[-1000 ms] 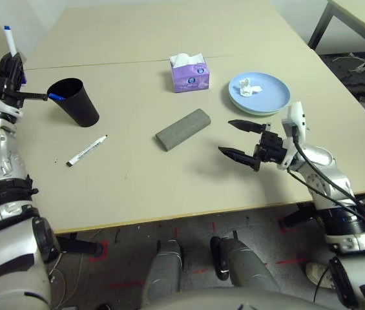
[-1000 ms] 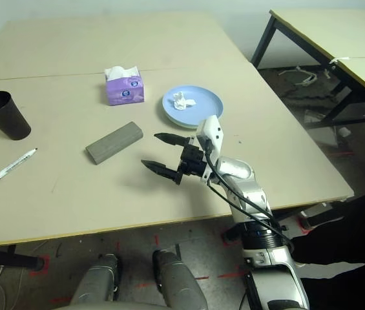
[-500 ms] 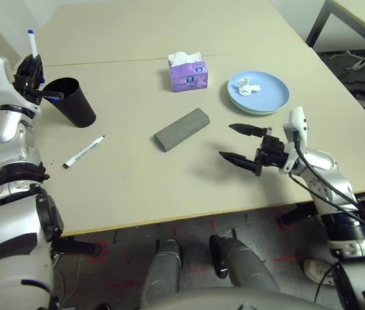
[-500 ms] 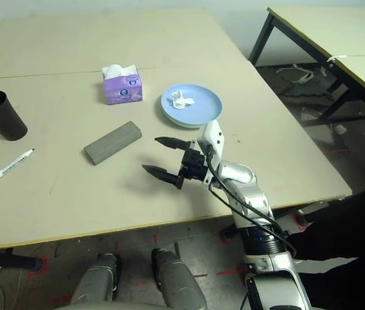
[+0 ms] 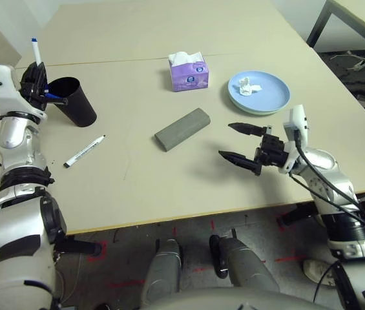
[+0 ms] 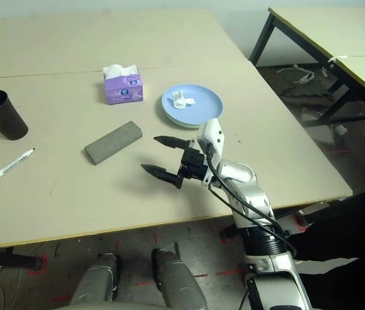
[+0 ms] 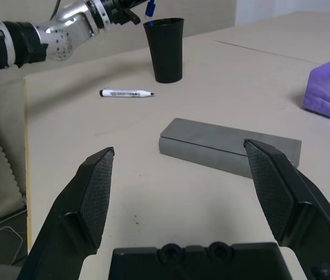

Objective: Organize and tidy the items on the table.

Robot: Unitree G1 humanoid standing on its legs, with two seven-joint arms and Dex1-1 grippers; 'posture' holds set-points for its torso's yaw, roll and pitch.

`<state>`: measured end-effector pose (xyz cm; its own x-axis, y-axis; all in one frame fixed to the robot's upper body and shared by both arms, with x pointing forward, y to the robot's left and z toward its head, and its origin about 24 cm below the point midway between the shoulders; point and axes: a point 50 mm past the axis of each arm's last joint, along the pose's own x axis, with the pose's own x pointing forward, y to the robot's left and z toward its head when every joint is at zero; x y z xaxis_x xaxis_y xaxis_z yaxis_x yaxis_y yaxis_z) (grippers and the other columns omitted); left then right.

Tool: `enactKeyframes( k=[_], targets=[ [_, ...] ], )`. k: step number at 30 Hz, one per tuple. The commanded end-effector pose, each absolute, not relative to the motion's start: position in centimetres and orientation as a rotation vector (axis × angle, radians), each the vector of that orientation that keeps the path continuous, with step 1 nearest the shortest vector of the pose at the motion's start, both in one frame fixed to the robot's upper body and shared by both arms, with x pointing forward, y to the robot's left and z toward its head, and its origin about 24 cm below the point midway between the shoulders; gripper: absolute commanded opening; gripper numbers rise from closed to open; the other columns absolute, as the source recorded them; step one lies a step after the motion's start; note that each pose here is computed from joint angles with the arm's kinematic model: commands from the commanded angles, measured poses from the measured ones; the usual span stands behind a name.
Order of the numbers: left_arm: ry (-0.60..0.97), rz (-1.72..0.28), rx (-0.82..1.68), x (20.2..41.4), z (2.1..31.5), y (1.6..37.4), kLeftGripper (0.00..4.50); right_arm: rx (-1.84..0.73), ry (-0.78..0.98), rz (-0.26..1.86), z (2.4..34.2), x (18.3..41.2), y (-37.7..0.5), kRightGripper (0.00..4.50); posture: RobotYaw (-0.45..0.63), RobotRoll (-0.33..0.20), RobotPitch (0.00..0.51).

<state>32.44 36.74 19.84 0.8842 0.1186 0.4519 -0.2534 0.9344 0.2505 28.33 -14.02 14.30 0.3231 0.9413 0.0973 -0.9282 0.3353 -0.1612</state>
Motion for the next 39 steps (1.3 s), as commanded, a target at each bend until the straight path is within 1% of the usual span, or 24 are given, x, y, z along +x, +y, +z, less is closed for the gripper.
enactKeyframes(
  k=[1,2,7,12,16,19,21,22,24,25,27,28,30,32,34,39],
  targets=[
    [-0.466,0.229,0.279,31.8,19.6,37.4,0.95,-0.072,-0.195,1.239,14.8,28.0,-13.7,4.50,-0.09,0.000,0.184],
    [-0.471,0.230,0.280,31.7,19.6,37.5,1.33,-0.069,-0.199,1.239,14.9,27.9,-13.6,4.50,-0.10,0.000,0.184],
    [-0.487,0.218,0.286,31.3,19.6,37.6,2.82,-0.058,-0.204,1.241,15.1,27.9,-13.4,4.50,-0.09,0.000,0.186],
    [-0.492,0.237,0.289,30.8,19.7,38.1,4.48,-0.053,-0.201,1.245,15.0,27.9,-13.2,4.50,-0.08,0.000,0.184],
    [-0.481,0.156,0.291,30.7,19.5,37.7,4.48,-0.046,-0.203,1.238,15.0,28.0,-13.2,4.50,-0.09,0.000,0.183],
    [-0.461,-0.040,0.271,29.8,19.6,37.1,4.48,-0.055,-0.194,1.223,14.8,28.1,-13.7,4.50,-0.09,0.000,0.185],
    [-0.415,-0.169,0.265,29.0,19.8,36.8,4.48,-0.060,-0.185,1.215,14.6,28.1,-14.0,4.50,-0.09,0.000,0.188],
    [-0.344,-0.279,0.295,28.0,19.8,36.6,4.48,-0.061,-0.181,1.214,14.5,28.1,-14.1,4.50,-0.09,0.000,0.188],
    [-0.206,-0.436,0.348,26.5,19.8,36.1,4.48,-0.059,-0.174,1.211,14.2,28.0,-14.3,4.50,-0.08,0.000,0.190],
    [-0.152,-0.477,0.369,25.9,19.8,35.9,4.48,-0.057,-0.172,1.210,14.2,28.0,-14.3,4.50,-0.08,0.000,0.190],
    [0.035,-0.549,0.401,24.4,20.0,36.2,4.48,-0.054,-0.169,1.216,13.9,27.9,-14.0,4.50,-0.07,0.000,0.191],
    [0.092,-0.563,0.402,24.0,20.0,36.2,4.48,-0.054,-0.168,1.218,13.8,27.9,-14.0,4.50,-0.07,0.000,0.191],
    [0.253,-0.555,0.446,23.1,19.8,36.8,4.48,-0.053,-0.169,1.228,13.7,27.9,-13.7,4.50,-0.06,0.000,0.189],
    [0.346,-0.521,0.469,22.8,19.6,37.3,4.48,-0.051,-0.170,1.234,13.7,27.9,-13.6,4.50,-0.06,0.000,0.186],
    [0.374,-0.496,0.470,22.7,19.4,37.5,4.48,-0.050,-0.172,1.236,13.6,27.9,-13.5,4.50,-0.07,0.000,0.184],
    [0.447,-0.411,0.483,23.6,17.4,38.0,4.48,-0.055,-0.180,1.237,13.7,27.8,-13.5,4.50,-0.08,0.000,0.177]
  ],
)
